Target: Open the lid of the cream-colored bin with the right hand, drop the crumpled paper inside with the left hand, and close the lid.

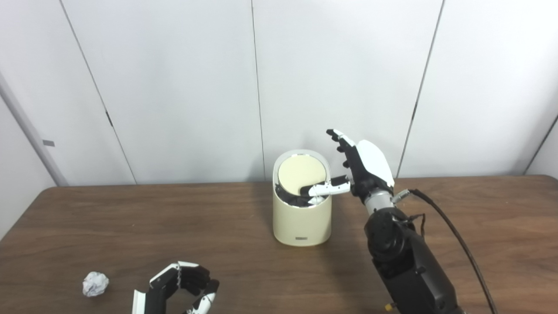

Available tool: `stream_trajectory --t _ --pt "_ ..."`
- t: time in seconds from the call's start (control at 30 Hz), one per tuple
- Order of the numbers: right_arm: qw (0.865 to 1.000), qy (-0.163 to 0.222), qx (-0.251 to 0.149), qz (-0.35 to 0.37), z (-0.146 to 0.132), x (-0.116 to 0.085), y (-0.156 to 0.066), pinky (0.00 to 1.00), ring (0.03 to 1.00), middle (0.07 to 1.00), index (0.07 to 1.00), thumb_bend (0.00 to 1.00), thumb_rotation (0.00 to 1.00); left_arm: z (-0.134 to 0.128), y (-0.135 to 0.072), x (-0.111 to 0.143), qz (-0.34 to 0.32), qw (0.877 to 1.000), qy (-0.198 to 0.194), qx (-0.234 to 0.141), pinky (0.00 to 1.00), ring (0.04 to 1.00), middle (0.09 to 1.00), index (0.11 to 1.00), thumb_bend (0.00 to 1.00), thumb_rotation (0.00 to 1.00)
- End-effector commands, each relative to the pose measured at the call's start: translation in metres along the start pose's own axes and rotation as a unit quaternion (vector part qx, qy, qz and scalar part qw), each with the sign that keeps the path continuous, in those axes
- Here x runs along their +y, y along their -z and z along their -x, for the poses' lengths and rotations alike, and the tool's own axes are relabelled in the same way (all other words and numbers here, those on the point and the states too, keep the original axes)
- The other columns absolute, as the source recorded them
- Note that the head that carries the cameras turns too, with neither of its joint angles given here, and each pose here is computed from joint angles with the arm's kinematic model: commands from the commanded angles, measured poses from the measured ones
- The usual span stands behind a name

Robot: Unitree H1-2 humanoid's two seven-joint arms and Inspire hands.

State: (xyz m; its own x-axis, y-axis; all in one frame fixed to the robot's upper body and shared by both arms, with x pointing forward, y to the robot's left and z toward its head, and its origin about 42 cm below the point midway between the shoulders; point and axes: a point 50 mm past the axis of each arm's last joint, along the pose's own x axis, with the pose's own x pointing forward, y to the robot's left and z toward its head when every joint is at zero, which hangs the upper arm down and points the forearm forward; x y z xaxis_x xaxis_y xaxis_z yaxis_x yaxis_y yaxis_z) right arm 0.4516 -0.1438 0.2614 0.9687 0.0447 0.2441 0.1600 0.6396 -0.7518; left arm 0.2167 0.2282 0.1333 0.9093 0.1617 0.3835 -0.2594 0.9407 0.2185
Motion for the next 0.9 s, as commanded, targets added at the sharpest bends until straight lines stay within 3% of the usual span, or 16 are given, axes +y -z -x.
stream_trajectory --t 0.0,0.2,0.53,0.77,0.87 --pt "1.0 0.025 -0.011 0.011 -0.01 -0.014 -0.004 0.64 0.821 0.878 0.879 0.94 0.33 0.001 -0.01 0.001 0.006 1.0 -0.009 -0.018 0.38 0.449 0.483 0.483 0.48 0.06" --pt "1.0 0.022 -0.01 0.017 -0.012 -0.011 -0.004 0.66 0.831 0.884 0.882 0.93 0.31 0.001 -0.011 0.0 0.012 1.0 -0.008 -0.016 0.39 0.452 0.484 0.483 0.48 0.06" --pt "0.999 0.013 -0.016 0.03 -0.011 -0.007 -0.008 0.64 0.827 0.887 0.876 0.95 0.16 0.001 -0.012 0.0 0.003 1.0 -0.009 -0.019 0.38 0.447 0.48 0.483 0.48 0.06" --pt "1.0 0.011 -0.008 0.007 -0.004 -0.009 -0.008 0.65 0.823 0.879 0.881 0.93 0.59 0.0 -0.01 0.002 0.002 1.0 -0.007 -0.021 0.38 0.449 0.484 0.483 0.48 0.06" --pt "1.0 0.012 -0.005 0.001 -0.001 -0.011 -0.009 0.66 0.819 0.876 0.882 0.91 0.69 0.0 -0.009 0.003 0.002 1.0 -0.006 -0.021 0.39 0.451 0.485 0.483 0.48 0.06"
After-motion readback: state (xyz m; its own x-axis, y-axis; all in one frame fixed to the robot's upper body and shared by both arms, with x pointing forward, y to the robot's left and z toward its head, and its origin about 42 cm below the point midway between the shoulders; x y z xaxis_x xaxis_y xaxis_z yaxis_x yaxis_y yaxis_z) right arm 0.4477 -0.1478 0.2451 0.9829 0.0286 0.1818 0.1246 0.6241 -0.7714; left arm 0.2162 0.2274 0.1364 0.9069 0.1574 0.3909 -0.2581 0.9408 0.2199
